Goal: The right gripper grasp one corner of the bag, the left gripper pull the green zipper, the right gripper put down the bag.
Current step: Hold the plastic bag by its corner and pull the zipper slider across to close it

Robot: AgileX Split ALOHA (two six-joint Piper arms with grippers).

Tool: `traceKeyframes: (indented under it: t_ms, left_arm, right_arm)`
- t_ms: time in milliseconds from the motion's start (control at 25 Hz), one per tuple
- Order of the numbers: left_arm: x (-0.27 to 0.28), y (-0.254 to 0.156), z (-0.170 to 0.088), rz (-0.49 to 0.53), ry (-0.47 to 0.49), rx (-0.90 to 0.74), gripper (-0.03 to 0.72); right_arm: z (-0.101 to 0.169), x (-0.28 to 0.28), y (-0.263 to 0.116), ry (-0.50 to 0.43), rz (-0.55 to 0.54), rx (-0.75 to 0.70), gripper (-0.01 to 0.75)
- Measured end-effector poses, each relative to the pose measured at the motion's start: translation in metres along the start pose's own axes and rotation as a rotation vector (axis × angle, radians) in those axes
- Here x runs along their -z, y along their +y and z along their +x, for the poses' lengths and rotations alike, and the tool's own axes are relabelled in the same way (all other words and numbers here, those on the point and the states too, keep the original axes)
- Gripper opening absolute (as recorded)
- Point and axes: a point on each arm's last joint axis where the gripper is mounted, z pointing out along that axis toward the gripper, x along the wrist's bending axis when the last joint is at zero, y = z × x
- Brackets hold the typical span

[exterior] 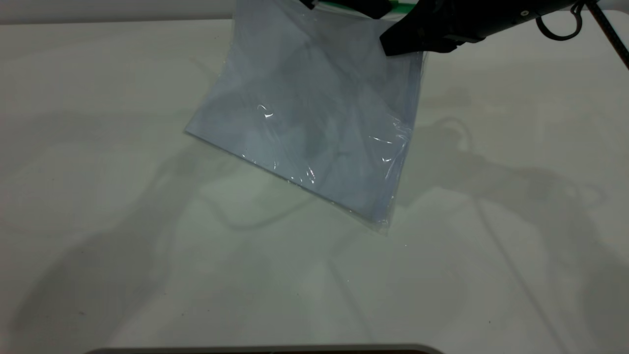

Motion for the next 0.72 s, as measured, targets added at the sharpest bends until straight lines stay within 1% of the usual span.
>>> traceKeyframes:
  t_ms: [120,520,600,720]
  left_arm:
    - [-0.002,0.003,-0.001,-0.003,-0.004,-0.006,0.438]
    - [-0.011,0.012,-0.005,-0.006,-0.014,-0.06,0.433]
    - [-0.011,0.012,-0.005,-0.007,-0.015,-0.06,0.399]
    - [-0.011,0.013,-0.006,-0.007,-0.016,-0.061,0.285]
  right_arm:
    - [0.0,0.0,0.0,0.0,0.003,0.003,0.035]
    - [0.0,-0.001,-0.002,-0.001,0.009,0.004,0.035]
    - [0.0,-0.001,-0.002,-0.001,0.01,0.003,0.035]
    - [-0.001,-0.001,-0.002,-0.004,0.006,-0.003,0.035]
